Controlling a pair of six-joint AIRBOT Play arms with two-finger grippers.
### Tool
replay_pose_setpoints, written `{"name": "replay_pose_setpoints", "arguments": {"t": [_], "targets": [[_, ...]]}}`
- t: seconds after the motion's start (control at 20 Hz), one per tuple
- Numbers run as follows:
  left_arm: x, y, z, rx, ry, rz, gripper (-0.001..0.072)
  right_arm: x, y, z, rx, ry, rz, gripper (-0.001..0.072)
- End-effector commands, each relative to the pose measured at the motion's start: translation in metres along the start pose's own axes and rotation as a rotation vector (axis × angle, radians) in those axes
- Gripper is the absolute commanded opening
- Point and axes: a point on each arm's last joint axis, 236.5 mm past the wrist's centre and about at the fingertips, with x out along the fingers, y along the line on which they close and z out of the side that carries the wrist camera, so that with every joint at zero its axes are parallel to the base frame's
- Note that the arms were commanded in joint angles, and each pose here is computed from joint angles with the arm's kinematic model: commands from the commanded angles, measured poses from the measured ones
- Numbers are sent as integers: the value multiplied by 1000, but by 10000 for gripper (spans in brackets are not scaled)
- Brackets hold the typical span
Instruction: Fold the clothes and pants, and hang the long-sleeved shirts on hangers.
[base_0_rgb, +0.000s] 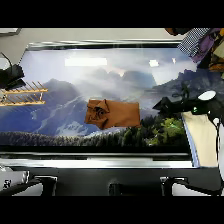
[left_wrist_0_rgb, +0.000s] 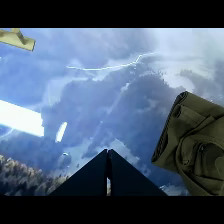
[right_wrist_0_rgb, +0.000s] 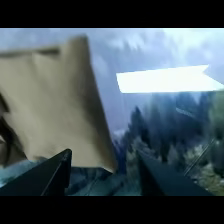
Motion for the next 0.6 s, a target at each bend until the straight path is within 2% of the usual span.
{"name": "replay_pose_setpoints", "arguments": {"t": [0.0, 0.4, 0.55], "targets": [[0, 0, 0, 1, 0, 0, 15, 24, -11, -18, 50, 40, 54, 490], [0, 0, 0, 1, 0, 0, 15, 47, 0, -7, 136, 25, 178, 489], [0, 0, 0, 1, 0, 0, 15, 63, 9, -10, 107, 30, 169, 489]]}}
